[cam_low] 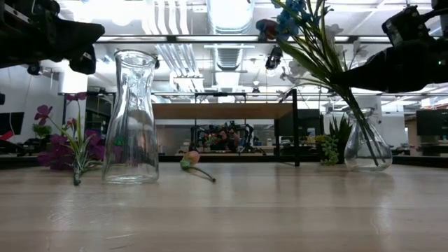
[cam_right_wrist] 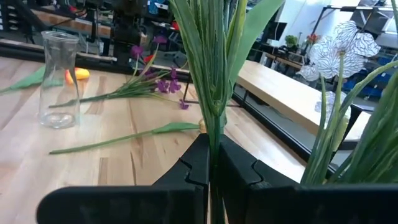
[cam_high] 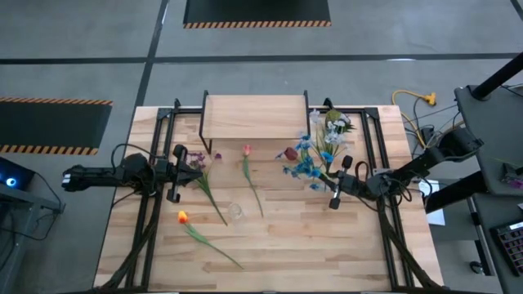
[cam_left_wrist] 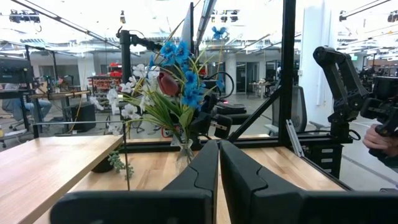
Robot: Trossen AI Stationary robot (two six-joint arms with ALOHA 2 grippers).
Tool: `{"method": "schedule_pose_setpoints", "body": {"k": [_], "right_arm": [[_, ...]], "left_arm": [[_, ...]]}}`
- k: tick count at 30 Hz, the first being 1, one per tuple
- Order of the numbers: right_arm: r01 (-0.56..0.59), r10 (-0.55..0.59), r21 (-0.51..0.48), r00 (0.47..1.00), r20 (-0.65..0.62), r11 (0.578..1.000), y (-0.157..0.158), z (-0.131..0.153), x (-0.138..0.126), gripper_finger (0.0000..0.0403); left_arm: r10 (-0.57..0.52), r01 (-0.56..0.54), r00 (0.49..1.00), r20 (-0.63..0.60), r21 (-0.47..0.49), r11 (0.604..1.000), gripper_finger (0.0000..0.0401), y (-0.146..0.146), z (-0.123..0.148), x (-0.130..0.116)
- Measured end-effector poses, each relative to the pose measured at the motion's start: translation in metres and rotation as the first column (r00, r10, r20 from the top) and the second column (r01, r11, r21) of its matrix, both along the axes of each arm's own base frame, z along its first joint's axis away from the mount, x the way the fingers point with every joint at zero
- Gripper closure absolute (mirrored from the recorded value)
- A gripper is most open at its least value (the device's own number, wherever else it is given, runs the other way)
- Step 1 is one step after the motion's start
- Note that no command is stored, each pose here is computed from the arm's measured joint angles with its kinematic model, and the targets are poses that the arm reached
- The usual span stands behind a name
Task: Pick and place flowers into a vace then onto a shelf
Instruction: Put the blue flowers into the right crystal vase, then adjust the right transparent crystal vase
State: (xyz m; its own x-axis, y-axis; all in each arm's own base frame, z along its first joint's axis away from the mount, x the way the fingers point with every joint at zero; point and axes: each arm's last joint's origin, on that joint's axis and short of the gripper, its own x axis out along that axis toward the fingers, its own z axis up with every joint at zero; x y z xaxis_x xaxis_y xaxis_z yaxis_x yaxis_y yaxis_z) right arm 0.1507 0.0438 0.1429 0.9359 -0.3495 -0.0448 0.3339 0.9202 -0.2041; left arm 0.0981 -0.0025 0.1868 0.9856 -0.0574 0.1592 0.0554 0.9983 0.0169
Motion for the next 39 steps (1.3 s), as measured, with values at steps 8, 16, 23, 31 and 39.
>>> {"method": "schedule_pose_setpoints", "body": {"k": [8,16,23,31,39], "right_arm": [[0.128,-0.132,0.116,0.991,0.034,0.985,-0.0033,-0.0018,-0.0016,0.039],[0.128,-0.14,0.179,0.989,0.057,0.975,-0.0033,-0.0018,-0.0016,0.039],[0.127,-0.141,0.193,0.988,0.063,0.973,-0.0033,-0.0017,-0.0016,0.0389],[0.12,-0.136,0.201,0.989,0.065,0.972,-0.0028,-0.0017,-0.0017,0.0335],[0.119,-0.136,0.205,0.988,0.073,0.972,-0.0028,-0.0009,-0.0017,0.0255]], "left_arm": [[0.0,0.0,1.0,0.0,0.0,1.0,0.0401,0.0,0.0,0.0],[0.0,0.0,1.0,0.0,0.0,1.0,0.0401,0.0,0.0,0.0],[0.0,0.0,1.0,0.0,0.0,1.0,0.0401,0.0,0.0,0.0],[0.0,0.0,1.0,0.0,0.0,1.0,0.0401,0.0,0.0,0.0],[0.0,0.0,1.0,0.0,0.0,1.0,0.0401,0.0,0.0,0.0]]}}
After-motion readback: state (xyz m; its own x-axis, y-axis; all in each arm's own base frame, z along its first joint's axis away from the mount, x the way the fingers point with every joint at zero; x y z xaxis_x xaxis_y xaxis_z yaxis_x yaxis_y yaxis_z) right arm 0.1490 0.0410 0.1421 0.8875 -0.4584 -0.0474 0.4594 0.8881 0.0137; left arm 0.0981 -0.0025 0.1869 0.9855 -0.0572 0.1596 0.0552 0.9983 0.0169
